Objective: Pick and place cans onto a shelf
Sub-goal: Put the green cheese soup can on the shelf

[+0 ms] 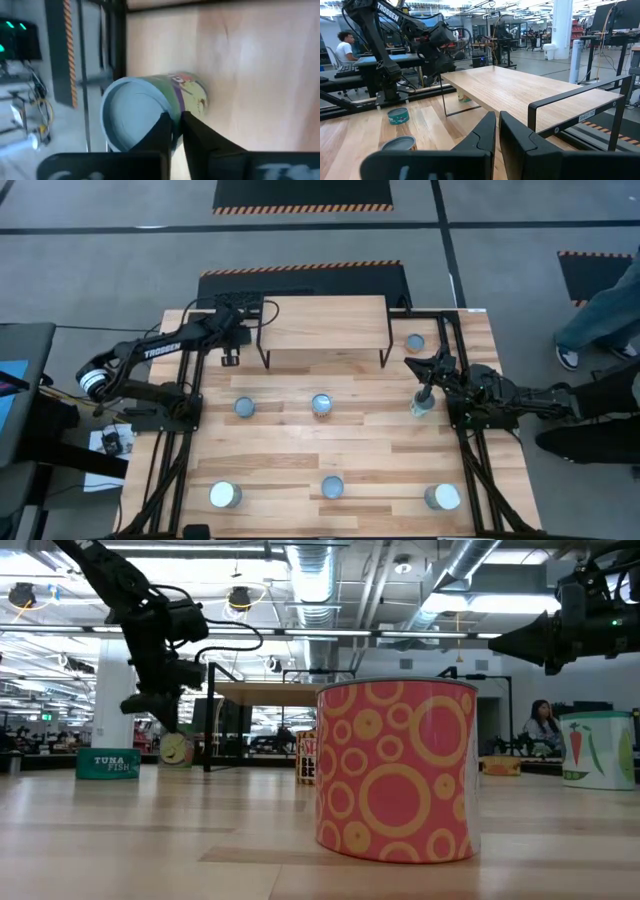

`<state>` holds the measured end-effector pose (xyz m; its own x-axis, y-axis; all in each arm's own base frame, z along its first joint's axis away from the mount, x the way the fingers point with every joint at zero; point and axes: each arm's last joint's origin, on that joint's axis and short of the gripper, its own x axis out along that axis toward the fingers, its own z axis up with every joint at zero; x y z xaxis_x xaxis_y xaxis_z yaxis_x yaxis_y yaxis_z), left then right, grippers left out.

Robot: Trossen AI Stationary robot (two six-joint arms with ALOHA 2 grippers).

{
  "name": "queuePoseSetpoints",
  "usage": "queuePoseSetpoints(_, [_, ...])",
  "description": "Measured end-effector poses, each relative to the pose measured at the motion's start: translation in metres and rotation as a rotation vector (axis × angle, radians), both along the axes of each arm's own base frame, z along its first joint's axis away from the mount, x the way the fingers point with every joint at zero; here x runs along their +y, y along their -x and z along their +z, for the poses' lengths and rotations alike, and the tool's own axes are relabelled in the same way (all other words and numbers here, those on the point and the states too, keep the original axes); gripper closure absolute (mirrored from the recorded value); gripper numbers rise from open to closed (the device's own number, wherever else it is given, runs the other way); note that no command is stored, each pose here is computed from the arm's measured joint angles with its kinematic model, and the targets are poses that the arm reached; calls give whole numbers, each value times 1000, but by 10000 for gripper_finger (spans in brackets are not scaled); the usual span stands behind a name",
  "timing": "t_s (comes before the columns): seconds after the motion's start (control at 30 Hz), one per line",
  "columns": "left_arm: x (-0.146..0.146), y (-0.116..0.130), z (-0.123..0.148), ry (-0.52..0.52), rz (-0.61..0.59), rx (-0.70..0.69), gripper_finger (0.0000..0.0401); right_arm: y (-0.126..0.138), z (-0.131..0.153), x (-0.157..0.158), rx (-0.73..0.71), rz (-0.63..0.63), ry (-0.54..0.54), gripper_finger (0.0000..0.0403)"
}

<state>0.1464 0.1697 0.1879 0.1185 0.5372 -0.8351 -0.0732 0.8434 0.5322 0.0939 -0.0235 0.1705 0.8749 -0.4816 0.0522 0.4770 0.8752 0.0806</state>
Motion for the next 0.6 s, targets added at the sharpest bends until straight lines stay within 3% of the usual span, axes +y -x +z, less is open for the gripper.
queuePoseSetpoints(0.27, [1,15,66,-68,176,-134,398,0,0,0,0,0,0,354])
queuePoseSetpoints(0.6, [-19,20,196,-194,363,-583,399,0,0,0,0,0,0,354])
